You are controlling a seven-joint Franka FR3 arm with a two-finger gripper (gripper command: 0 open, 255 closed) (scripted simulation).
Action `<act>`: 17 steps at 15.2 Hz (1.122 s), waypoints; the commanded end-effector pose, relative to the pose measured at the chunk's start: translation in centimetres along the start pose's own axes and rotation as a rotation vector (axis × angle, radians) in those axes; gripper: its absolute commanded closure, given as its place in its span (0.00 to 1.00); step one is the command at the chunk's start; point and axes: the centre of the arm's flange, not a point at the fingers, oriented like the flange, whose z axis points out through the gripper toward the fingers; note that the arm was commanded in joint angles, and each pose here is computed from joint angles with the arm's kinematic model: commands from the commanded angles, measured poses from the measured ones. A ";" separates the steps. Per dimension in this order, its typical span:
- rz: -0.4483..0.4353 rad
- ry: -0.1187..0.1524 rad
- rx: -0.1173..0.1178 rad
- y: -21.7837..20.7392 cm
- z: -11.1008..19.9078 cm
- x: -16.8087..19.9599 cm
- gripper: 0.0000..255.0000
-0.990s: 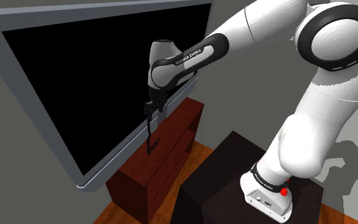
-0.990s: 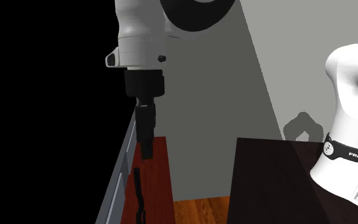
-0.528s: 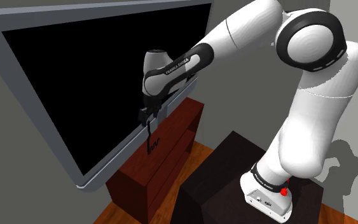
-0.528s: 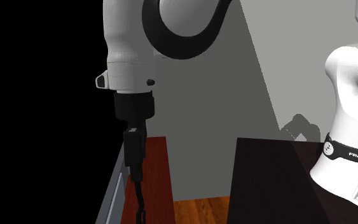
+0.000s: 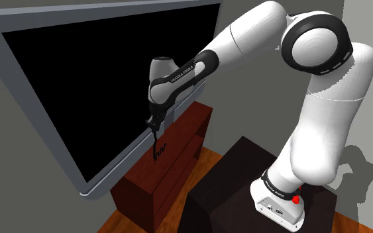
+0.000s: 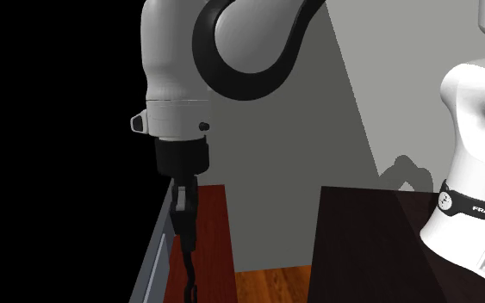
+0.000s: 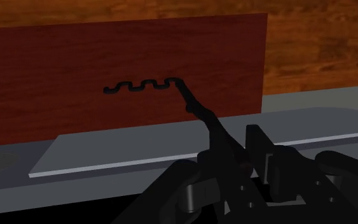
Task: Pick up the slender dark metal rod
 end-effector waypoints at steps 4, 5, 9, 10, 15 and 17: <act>0.000 -0.001 0.000 0.0 0.1 0.0 1.00; 0.000 -0.001 0.000 0.0 0.1 0.0 1.00; 0.000 -0.001 0.000 -0.2 -1.5 0.0 1.00; 0.000 -0.001 0.000 -0.3 -2.0 0.0 1.00; 0.000 -0.001 0.000 -0.6 -4.6 0.0 1.00; 0.000 -0.001 0.000 -0.7 -5.6 0.0 1.00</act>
